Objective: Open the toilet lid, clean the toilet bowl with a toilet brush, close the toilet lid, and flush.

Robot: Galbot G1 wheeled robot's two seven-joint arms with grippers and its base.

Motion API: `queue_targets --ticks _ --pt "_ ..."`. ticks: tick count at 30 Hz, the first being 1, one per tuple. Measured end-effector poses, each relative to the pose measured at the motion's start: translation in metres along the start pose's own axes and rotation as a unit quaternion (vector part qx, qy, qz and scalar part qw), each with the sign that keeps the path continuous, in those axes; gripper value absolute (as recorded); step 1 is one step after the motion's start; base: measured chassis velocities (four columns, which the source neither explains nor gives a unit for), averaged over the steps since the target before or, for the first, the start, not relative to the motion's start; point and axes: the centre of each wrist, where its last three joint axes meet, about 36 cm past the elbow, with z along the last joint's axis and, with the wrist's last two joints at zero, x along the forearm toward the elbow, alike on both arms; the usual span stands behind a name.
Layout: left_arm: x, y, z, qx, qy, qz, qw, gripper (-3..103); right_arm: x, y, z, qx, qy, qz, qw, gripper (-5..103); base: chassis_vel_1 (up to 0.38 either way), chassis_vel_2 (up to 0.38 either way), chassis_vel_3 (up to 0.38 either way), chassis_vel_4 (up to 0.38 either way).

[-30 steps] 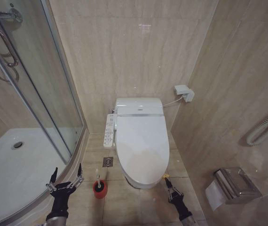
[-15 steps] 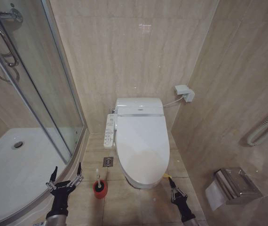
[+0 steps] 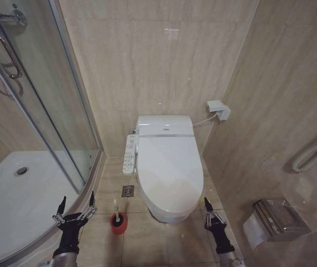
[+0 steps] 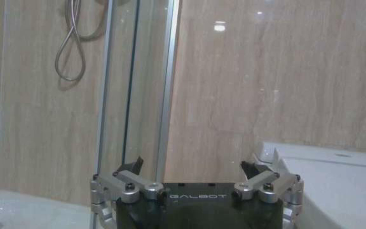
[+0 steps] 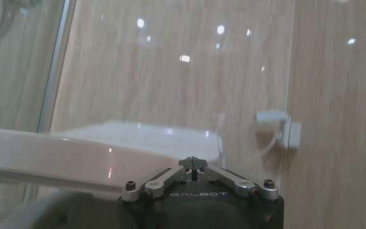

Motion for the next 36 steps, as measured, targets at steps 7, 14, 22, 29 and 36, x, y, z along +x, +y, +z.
queue_targets --ticks 7,14,22,29,36 --pt "0.000 0.001 -0.003 -0.003 -0.001 -0.002 1.0000 100 -0.032 -0.002 -0.048 -0.005 -0.065 0.008 0.998 0 0.000 0.000 0.000 0.000" --pt "0.000 0.001 -0.006 -0.004 -0.003 -0.002 1.0000 100 -0.043 -0.004 -0.068 -0.008 -0.083 0.006 0.996 0 0.000 0.000 0.000 0.000" --pt "-0.001 0.002 -0.005 -0.006 -0.002 -0.001 1.0000 100 -0.001 0.005 -0.015 -0.002 0.008 0.015 1.000 5 0.000 0.000 0.000 0.000" --pt "-0.003 0.004 -0.001 -0.004 0.000 -0.002 1.0000 100 0.047 0.008 0.033 0.023 0.103 -0.001 0.994 32 0.000 0.000 0.000 0.000" --pt "-0.004 0.005 0.000 -0.003 -0.001 -0.003 1.0000 100 0.065 0.006 0.060 0.029 0.148 -0.032 0.988 59 0.000 0.000 0.000 0.000"
